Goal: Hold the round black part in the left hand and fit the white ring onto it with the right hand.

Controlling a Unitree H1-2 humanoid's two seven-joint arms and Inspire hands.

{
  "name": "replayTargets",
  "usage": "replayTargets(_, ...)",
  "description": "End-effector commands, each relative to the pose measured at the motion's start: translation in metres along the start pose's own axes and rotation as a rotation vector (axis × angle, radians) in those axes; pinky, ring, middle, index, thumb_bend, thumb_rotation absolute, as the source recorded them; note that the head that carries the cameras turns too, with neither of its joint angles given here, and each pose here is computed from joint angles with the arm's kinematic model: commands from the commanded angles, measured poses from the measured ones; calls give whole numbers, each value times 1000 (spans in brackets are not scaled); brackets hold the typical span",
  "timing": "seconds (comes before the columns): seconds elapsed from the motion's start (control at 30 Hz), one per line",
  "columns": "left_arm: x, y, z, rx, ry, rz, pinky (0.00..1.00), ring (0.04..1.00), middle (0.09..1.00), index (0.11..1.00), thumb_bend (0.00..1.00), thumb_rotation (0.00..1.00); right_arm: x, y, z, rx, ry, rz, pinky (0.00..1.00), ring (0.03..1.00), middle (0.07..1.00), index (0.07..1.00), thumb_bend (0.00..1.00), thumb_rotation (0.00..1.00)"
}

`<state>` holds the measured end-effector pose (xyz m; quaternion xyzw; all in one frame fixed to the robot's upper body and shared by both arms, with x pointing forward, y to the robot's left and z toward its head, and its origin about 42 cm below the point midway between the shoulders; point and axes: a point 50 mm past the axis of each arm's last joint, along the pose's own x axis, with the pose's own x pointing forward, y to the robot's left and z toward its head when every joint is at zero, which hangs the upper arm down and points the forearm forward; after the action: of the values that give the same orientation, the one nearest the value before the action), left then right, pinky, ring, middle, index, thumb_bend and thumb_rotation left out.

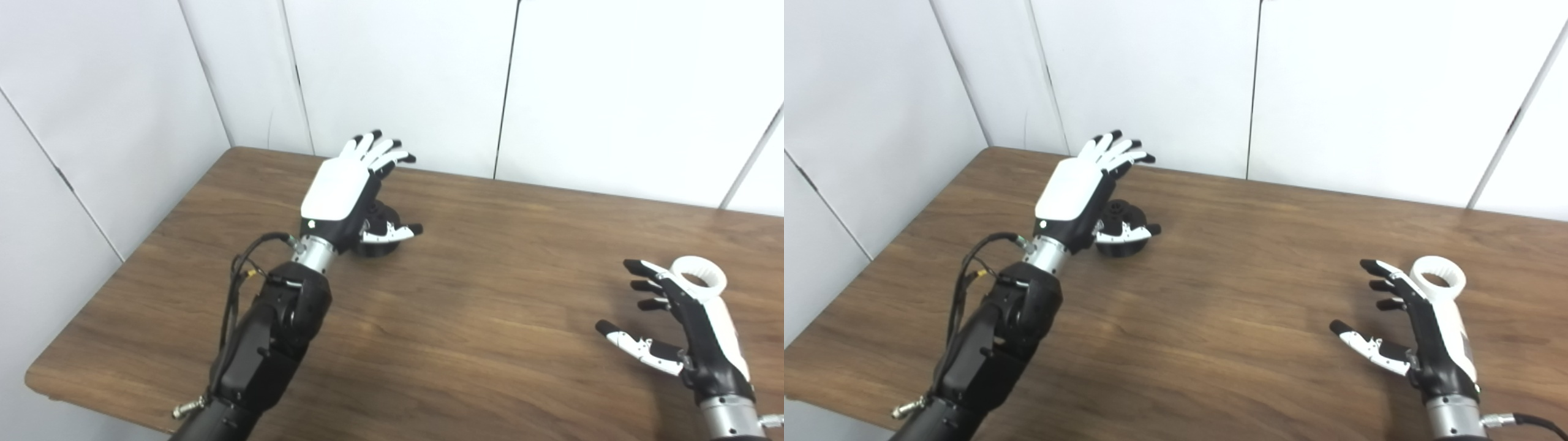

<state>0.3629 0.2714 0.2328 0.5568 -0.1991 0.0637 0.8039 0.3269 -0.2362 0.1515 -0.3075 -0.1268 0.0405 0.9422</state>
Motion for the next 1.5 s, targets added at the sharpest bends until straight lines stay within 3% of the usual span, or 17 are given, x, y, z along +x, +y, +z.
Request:
replayTargets(0.0, 17, 22, -9, 61, -9, 68, 998, 1000, 994, 799, 776, 286, 12, -11, 14, -5, -89, -42, 650, 772, 826, 803, 679, 212)
replayTargets(0.37, 22, 25, -44, 204, 97, 20, 1000, 1000, 1000, 851, 871, 426, 11, -12, 14, -32, -74, -49, 654, 766, 821, 802, 674, 236)
replayTargets(0.9, 26, 20, -63, 342, 186, -109, 1000, 1000, 1000, 892, 1000, 599, 10, -13, 15, 0, -87, -61, 646, 765, 835, 801, 673, 186)
replayTargets(1.47, 35, 0, -72, 322, 227, -264, 1000, 1000, 1000, 896, 1000, 626, 9, -18, 16, -3, -91, -60, 632, 765, 874, 806, 665, 203)
